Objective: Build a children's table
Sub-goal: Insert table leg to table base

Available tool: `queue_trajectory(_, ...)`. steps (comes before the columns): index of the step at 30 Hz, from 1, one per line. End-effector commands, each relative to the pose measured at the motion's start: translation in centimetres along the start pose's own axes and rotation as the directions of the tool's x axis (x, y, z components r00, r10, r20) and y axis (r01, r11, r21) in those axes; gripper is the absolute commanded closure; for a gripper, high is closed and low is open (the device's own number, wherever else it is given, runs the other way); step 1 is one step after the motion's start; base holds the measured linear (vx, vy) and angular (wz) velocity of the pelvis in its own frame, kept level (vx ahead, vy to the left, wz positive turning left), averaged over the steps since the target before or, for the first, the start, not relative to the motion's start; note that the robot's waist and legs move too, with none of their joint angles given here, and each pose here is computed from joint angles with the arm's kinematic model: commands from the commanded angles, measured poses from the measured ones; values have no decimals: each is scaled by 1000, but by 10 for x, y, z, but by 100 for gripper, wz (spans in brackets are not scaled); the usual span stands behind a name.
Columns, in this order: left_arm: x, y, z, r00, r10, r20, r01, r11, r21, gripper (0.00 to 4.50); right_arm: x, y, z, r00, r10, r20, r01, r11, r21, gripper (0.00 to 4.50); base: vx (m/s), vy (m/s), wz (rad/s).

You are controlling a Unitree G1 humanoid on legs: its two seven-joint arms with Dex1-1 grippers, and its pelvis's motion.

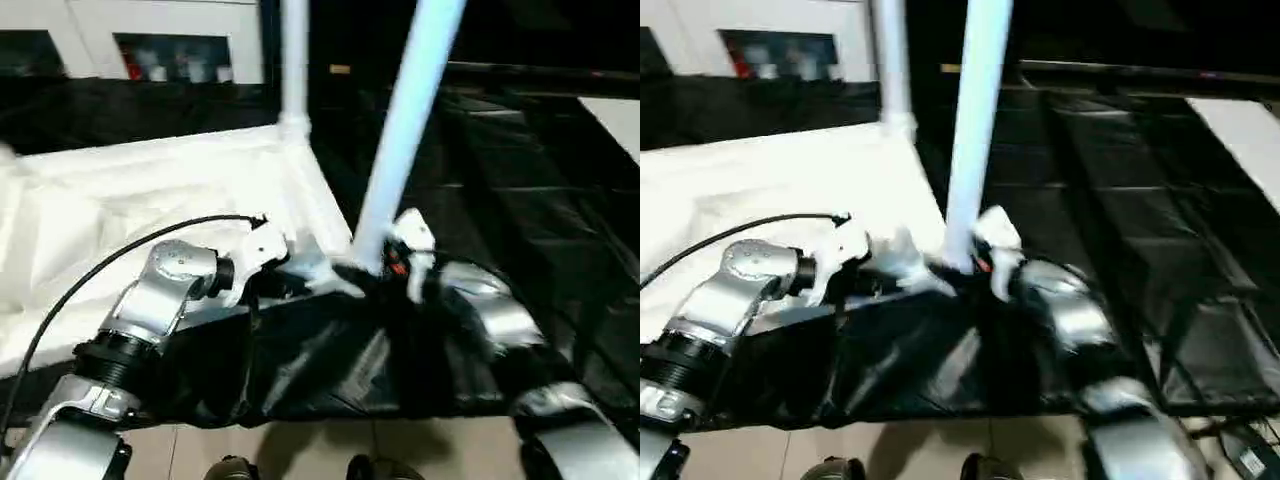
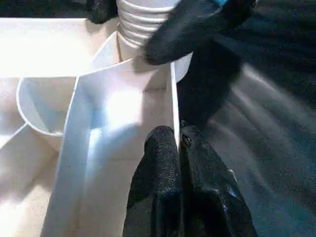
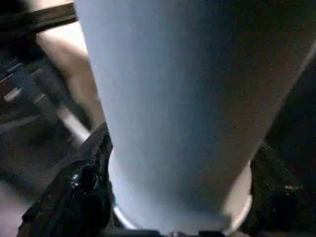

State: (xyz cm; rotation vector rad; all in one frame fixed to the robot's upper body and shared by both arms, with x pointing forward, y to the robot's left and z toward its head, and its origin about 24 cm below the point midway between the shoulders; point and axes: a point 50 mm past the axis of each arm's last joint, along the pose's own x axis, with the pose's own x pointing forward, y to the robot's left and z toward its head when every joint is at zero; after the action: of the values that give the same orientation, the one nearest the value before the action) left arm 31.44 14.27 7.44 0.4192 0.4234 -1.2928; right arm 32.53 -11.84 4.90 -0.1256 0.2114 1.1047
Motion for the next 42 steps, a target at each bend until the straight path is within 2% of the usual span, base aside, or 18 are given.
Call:
queue_trajectory(1,8,-5,21,991,-116,65,110,990,89,450,1,10,-5,994,102,-30,-102,995,9,124,0,0,0)
queue_trajectory(4,6,-8,18,981,-189,43,184,978,101,450,-9,14,-4,976,209,-59,-210,978,0,124,0,0,0)
queue_trajectory(6,6,-9,17,978,-206,35,201,974,106,450,-11,16,-3,968,242,-66,-243,970,-2,157,0,0,0)
queue_trajectory(9,5,-8,16,976,-217,29,213,971,113,450,-15,18,-2,954,287,-84,-288,958,-1,159,0,0,0)
queue_trajectory(12,4,-6,15,973,-229,22,225,968,115,450,-17,20,-3,942,316,-108,-318,948,3,170,0,0,0)
queue_trajectory(17,6,-3,14,980,-196,32,193,977,95,450,-15,21,-6,948,302,-103,-300,953,28,172,0,0,0)
queue_trajectory(21,14,3,15,994,-104,44,101,993,62,450,-8,17,-13,981,165,-100,-157,984,78,173,0,0,0)
queue_trajectory(23,21,8,16,999,-17,36,15,999,29,450,0,8,-18,995,-10,-97,20,994,104,173,0,0,0)
queue_trajectory(25,30,12,19,997,66,46,-65,998,-14,450,8,1,-22,979,-176,-106,191,970,151,173,0,0,0)
queue_trajectory(27,36,12,21,994,94,54,-93,995,-31,450,14,-2,-24,963,-247,-110,264,945,192,174,0,0,0)
queue_trajectory(29,44,10,24,992,119,52,-117,992,-35,450,23,-1,-25,950,-295,-106,312,924,222,174,0,0,0)
queue_trajectory(30,58,6,29,985,166,53,-164,985,-45,450,37,4,-24,930,-350,-114,368,899,237,174,0,0,0)
queue_trajectory(37,72,1,31,982,185,44,-183,982,-36,450,53,11,-20,923,-375,-81,384,898,217,174,0,0,0)
queue_trajectory(39,73,0,29,983,177,43,-175,984,-30,450,56,11,-17,922,-383,-62,387,896,217,118,0,0,0)
queue_trajectory(42,69,-1,26,987,150,52,-149,989,-19,450,54,9,-14,930,-366,-30,364,907,211,84,0,0,0)
